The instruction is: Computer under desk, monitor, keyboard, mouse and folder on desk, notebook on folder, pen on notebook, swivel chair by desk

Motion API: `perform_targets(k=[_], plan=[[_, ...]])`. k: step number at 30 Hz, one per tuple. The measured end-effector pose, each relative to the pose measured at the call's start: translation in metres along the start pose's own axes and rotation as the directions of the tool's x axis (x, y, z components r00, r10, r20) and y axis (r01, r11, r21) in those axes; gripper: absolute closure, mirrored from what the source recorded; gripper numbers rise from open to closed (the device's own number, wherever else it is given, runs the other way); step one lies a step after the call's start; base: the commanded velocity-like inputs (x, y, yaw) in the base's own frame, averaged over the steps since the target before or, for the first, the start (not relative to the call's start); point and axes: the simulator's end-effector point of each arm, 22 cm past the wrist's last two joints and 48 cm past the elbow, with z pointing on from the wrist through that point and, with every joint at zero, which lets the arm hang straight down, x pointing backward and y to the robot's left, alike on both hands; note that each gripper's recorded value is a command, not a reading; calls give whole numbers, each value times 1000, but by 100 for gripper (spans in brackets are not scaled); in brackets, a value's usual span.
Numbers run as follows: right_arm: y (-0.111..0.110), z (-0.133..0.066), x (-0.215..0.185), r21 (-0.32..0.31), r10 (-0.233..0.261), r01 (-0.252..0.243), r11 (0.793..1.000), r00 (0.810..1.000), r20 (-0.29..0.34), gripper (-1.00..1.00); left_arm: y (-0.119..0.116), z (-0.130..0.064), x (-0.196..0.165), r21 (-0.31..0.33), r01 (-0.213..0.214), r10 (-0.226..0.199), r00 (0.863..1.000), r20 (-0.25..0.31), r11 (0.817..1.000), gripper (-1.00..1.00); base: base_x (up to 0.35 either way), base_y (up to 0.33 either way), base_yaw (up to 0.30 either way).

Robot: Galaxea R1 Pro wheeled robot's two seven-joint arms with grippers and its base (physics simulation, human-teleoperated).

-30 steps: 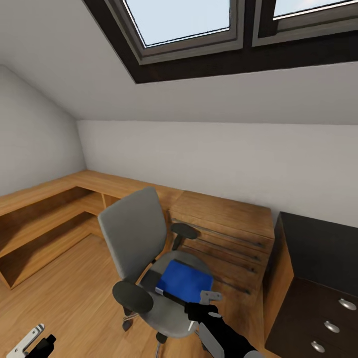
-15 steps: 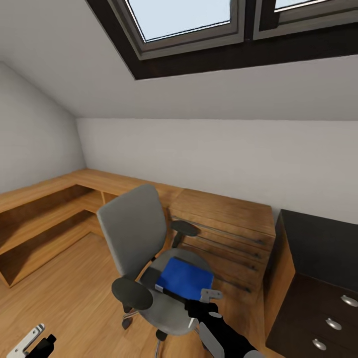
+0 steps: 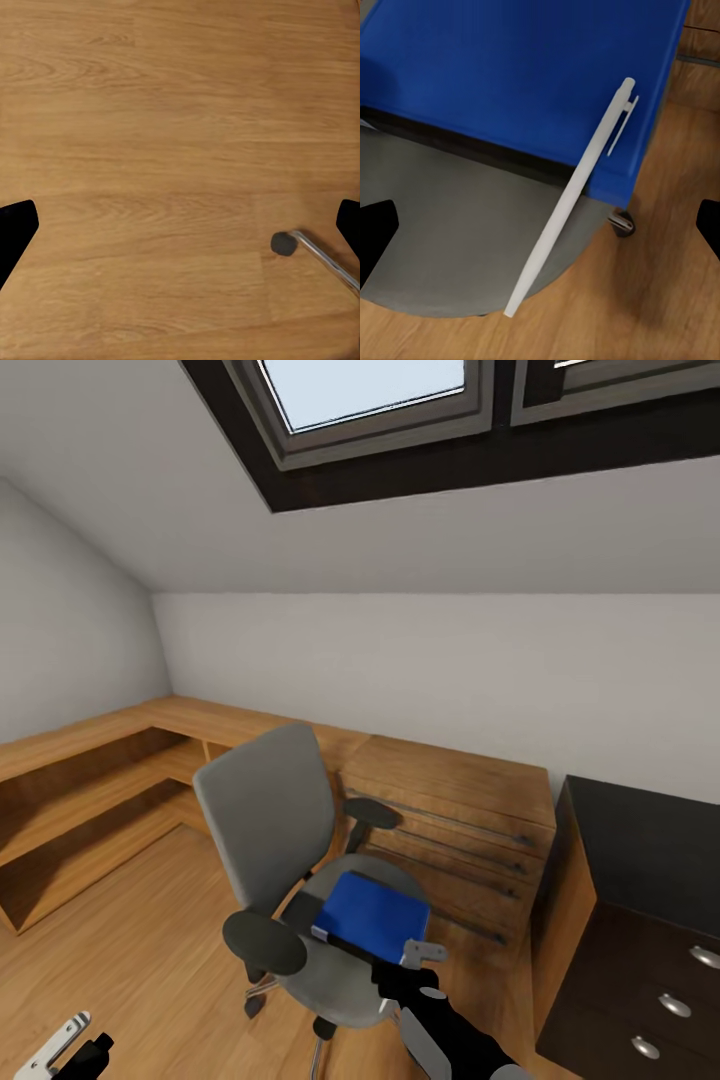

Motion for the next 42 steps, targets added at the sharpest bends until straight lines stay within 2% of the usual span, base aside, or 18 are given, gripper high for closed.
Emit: perform_targets(k=[13,18,20,21,24,42], plan=[[-4,15,16,-2,2,-2,1000,1000,4,-100,6,15,16,0,0,0,1000,0,1000,-100,0,0,0],[-4,15,16,-2,2,-2,1000,1000,5,-100,5,15,17,4,-1,1,1000,0,1000,-100,3,0,0],[-4,15,16,-2,3,-3,1000,1000,6,-100,0,14,21,16,-20,20,1000,-4,1000,-100,174,0,0],[-4,15,16,-2,3,-3,1000,1000,6,-100,-9,10,32,42,-63,64,998,-14,997,-100,150,0,0],[-4,15,16,-1,3,-3,1000,1000,4,-100,-12,10,36,49,-76,77,997,-16,996,-100,66,0,0],[-10,17,19,12,29,-29,1000,1000,-6,-100,-12,11,35,50,-72,73,997,-15,996,-100,78,0,0]])
